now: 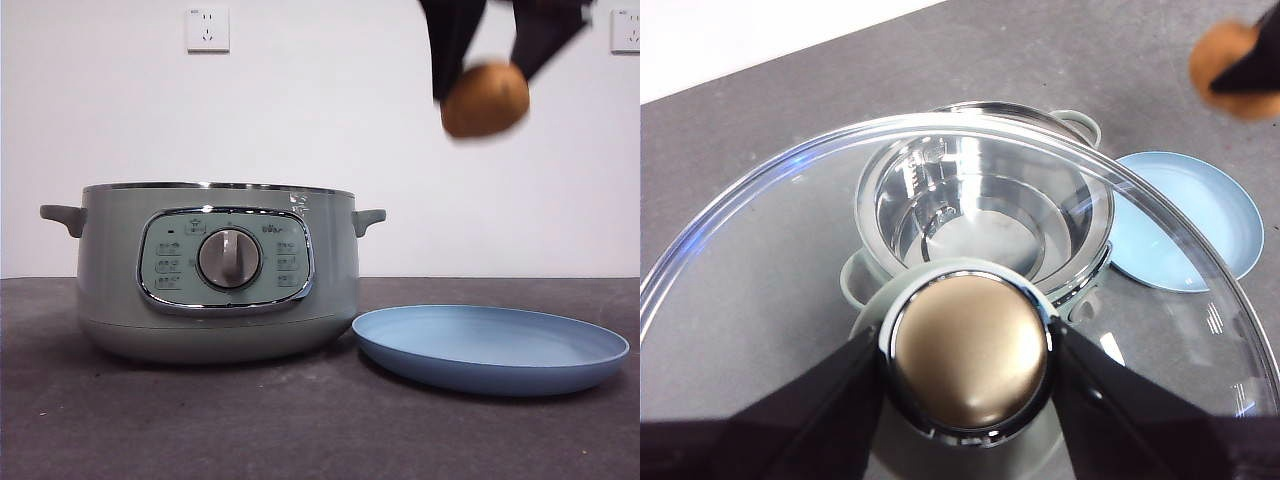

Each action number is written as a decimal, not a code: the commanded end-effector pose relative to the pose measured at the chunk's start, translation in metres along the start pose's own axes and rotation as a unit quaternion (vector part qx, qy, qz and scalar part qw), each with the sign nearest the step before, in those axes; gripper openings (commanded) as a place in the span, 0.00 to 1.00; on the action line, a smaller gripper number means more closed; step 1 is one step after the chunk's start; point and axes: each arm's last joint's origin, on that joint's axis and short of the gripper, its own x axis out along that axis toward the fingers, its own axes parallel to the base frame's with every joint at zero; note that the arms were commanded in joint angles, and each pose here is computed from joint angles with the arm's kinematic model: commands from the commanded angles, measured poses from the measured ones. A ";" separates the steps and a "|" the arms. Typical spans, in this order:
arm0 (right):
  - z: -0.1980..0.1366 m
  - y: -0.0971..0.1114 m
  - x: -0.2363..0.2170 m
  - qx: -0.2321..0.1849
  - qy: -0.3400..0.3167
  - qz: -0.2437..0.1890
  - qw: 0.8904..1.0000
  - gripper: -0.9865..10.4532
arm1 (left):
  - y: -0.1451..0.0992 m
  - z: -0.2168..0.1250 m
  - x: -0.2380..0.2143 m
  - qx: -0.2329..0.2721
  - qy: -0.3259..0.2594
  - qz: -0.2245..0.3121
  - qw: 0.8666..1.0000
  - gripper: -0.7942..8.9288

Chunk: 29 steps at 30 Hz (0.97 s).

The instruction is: Take the potato out from the steamer,put the potato on the plate,close the lid

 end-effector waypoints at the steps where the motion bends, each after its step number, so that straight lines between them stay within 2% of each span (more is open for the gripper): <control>1: -0.020 0.002 0.032 -0.001 0.029 0.020 0.999 0.07 | 0.001 0.007 0.000 0.009 -0.029 0.003 1.000 0.07; 7: -0.058 0.008 0.079 0.016 0.036 0.030 0.999 0.07 | 0.002 0.010 0.007 0.010 -0.022 0.002 1.000 0.07; 15: -0.094 0.010 0.114 0.023 0.014 0.028 0.999 0.07 | 0.002 0.016 0.016 0.011 -0.025 -0.012 1.000 0.07; 24: -0.105 0.002 0.128 0.038 0.010 0.019 0.999 0.07 | 0.002 0.020 0.022 0.011 -0.028 -0.023 0.999 0.07; 29: -0.108 -0.002 0.138 0.050 0.026 0.044 0.997 0.07 | 0.003 0.024 0.028 0.012 -0.035 -0.026 0.999 0.07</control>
